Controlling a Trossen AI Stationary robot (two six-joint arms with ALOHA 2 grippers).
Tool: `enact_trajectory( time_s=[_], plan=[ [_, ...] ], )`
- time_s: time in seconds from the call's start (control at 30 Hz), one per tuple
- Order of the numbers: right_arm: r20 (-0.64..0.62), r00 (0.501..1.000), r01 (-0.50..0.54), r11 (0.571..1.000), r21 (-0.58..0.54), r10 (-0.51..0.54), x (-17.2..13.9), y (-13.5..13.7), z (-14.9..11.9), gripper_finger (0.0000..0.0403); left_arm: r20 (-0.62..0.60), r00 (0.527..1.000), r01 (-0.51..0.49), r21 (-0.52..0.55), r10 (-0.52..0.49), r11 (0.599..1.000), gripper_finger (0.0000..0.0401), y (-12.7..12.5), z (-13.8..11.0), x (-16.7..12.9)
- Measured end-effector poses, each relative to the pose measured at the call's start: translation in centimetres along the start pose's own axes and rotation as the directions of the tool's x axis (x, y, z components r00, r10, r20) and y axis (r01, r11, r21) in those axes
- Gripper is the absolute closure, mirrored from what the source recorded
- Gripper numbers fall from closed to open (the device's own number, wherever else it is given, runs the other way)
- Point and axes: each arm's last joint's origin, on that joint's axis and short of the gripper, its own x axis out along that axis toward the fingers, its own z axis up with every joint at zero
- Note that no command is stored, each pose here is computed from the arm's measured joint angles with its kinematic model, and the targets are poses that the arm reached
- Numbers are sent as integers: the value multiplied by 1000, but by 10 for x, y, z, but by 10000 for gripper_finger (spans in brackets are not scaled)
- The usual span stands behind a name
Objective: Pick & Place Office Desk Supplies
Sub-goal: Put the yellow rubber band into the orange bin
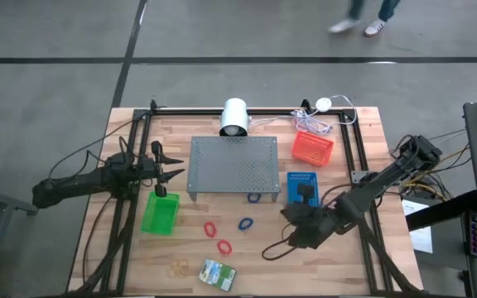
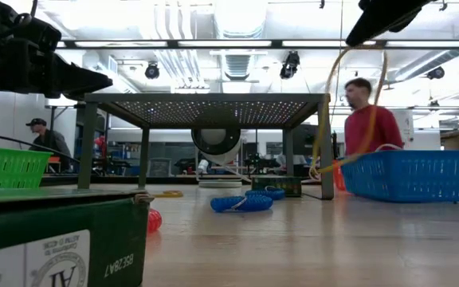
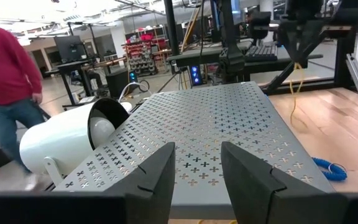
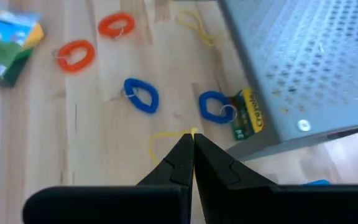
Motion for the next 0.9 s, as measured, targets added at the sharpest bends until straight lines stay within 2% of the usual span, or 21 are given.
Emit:
enact_trajectory(
  time_s=[0.23,0.4,0.6,0.9],
  plan=[
    [57,998,15,999,50,-18,-22,-24,-4,395,0,1000,0,0,0,1000,267,0,0,0],
    [15,999,48,990,134,-50,-39,-45,-14,395,0,1000,0,0,0,1000,267,0,0,0],
    [-12,989,147,971,189,-148,-58,-71,-24,395,0,1000,0,0,0,1000,267,0,0,0],
    [99,949,262,925,275,-299,-83,-104,-29,395,0,1000,0,0,0,1000,267,0,0,0]
  ],
)
